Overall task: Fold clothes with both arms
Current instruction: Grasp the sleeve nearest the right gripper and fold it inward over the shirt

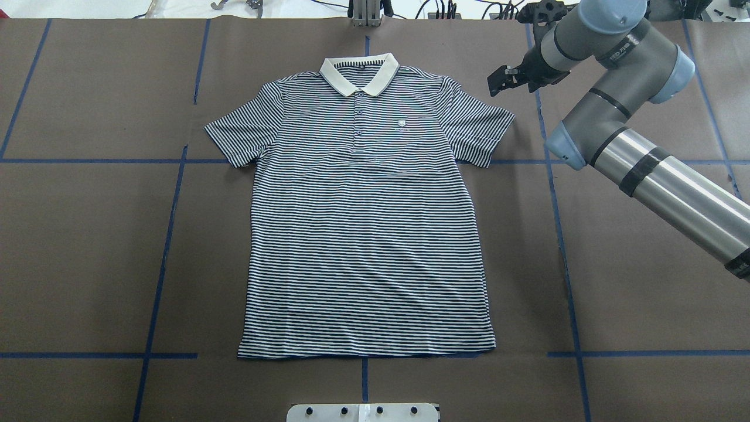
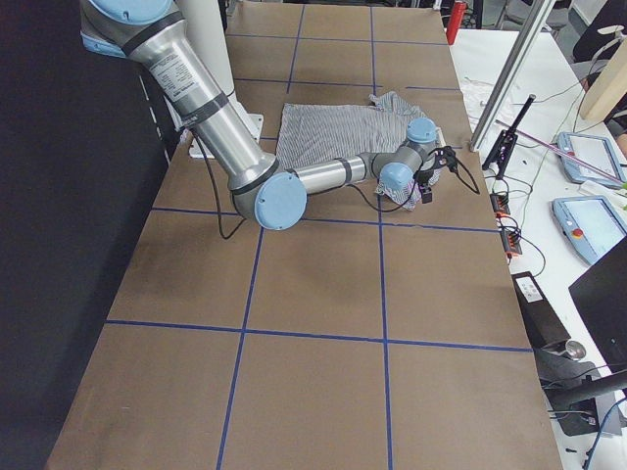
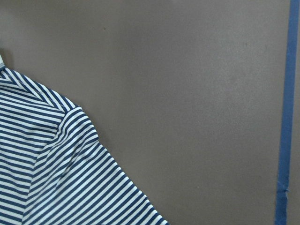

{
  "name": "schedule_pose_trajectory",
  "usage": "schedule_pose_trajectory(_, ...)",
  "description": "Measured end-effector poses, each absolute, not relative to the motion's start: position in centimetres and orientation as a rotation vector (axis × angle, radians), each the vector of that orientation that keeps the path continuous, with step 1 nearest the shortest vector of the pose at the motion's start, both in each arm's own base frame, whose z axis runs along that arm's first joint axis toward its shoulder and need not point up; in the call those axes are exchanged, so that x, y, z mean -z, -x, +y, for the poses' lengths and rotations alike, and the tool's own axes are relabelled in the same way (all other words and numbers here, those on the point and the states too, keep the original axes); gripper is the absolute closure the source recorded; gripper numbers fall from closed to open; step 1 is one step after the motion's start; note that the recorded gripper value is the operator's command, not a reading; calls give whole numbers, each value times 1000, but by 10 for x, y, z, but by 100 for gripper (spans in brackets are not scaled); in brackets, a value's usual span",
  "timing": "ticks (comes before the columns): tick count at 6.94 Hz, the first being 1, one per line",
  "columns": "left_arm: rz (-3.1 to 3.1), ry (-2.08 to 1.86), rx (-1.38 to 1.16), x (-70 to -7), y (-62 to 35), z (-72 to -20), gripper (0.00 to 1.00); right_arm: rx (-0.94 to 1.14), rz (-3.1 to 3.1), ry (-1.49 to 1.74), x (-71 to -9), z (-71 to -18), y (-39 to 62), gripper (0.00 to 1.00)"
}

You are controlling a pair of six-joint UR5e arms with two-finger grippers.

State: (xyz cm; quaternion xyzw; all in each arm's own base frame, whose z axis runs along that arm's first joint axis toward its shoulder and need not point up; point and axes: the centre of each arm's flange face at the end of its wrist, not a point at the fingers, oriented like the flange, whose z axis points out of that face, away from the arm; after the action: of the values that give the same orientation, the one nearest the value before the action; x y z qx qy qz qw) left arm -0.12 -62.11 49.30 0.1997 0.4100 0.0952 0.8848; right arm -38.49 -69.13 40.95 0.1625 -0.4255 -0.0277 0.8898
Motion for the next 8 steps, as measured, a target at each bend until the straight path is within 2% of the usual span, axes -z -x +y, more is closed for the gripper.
schedule_pose_trajectory(3, 857, -417, -195, -490, 1, -621, 0, 69, -862, -320, -433, -685, 405, 12)
schedule_pose_trajectory(5, 860, -413, -185, -489, 1, -621, 0, 78, -852, -309, -442, -679, 411, 29)
schedule_pose_trajectory(7, 861, -412, -182, -489, 1, -622, 0, 87, -847, -300, -445, -674, 418, 87)
schedule_pose_trajectory(8, 861, -413, -182, -488, 1, -622, 0, 89, -846, -299, -445, -673, 418, 100)
